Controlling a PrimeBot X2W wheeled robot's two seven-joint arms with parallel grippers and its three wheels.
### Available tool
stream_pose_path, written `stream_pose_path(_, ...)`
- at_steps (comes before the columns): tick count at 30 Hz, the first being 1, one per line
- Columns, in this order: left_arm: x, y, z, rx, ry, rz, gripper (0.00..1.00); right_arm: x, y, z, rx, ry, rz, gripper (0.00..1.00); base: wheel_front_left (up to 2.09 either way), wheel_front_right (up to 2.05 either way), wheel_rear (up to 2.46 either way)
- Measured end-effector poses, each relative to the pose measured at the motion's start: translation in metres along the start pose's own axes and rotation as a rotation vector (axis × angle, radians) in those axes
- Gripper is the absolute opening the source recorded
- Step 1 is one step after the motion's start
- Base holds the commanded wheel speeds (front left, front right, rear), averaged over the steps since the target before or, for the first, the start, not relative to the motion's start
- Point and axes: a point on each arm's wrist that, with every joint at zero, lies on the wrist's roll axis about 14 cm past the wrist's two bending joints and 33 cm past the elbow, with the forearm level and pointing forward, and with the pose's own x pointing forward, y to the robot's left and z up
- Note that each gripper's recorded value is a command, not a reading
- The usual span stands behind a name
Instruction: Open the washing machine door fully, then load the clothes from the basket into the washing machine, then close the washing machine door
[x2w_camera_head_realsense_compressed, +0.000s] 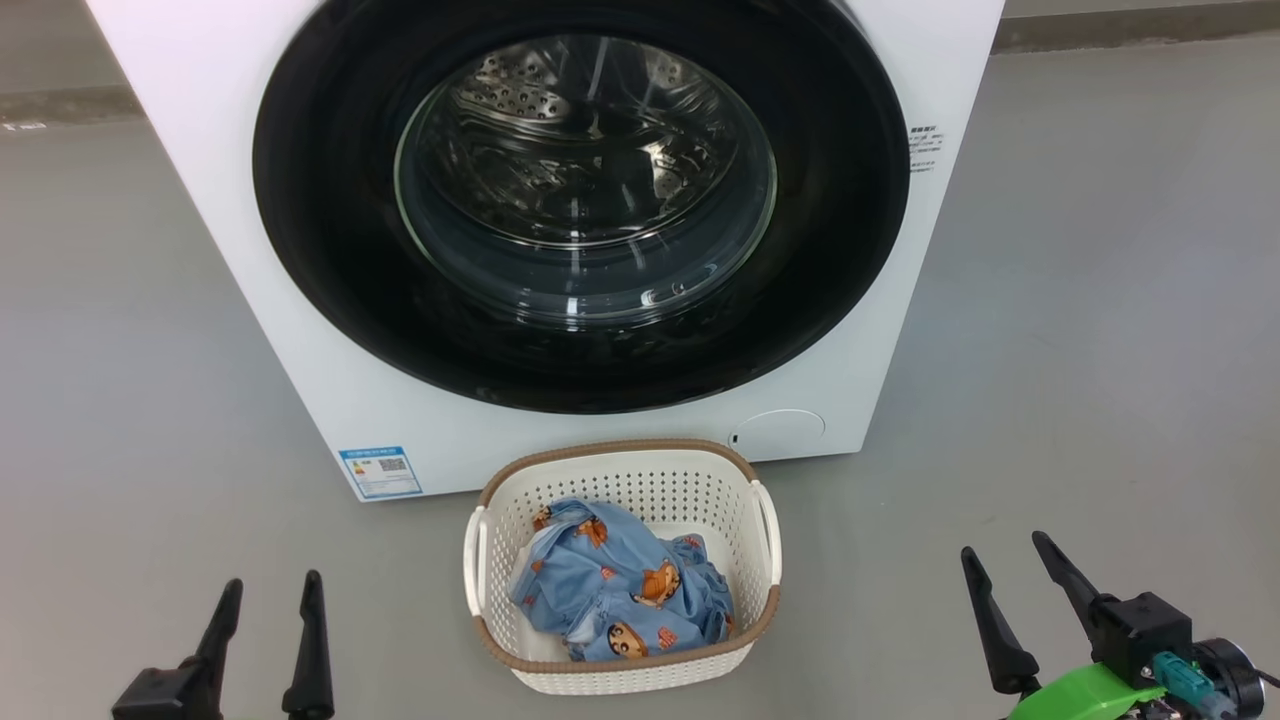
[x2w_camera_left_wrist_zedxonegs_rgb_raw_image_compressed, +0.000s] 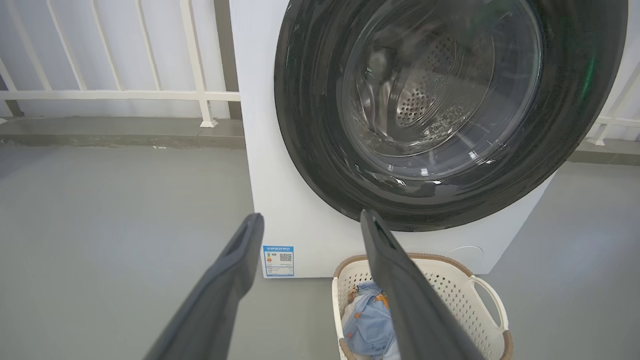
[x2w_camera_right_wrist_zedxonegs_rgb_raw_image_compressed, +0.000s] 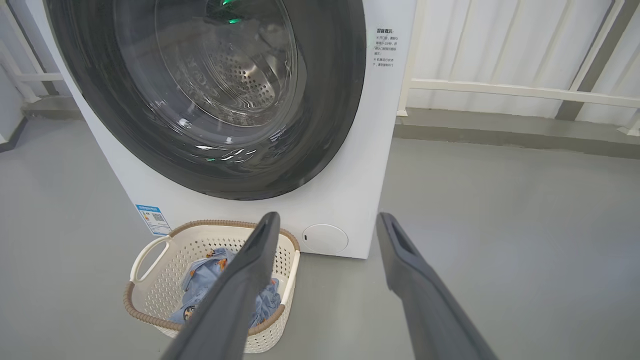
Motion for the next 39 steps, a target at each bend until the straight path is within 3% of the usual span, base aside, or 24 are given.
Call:
stream_pose_path(8, 0.0009, -0.0038, 0.0029, 0.08, -0.014, -0.023, 1.0, -0.0001, 0.0026, 0.0028, -0.095, -0.012, 0.022, 1.0, 0.0, 0.0, 0.0)
stream_pose_path(28, 0.0008, -0.0004, 0.0029, 0.082, -0.014, -0.013, 1.0, 0.0006, -0.0061, 0.0054, -0.093, -0.019, -0.006, 1.0, 0.03, 0.03, -0.05)
stream_pose_path(39, 0.0007, 0.0011, 0.003, 0.077, -0.014, -0.009, 1.0, 0.001, -0.004, 0.005, -0.092, -0.018, 0.0, 1.0, 0.72, 0.72, -1.43)
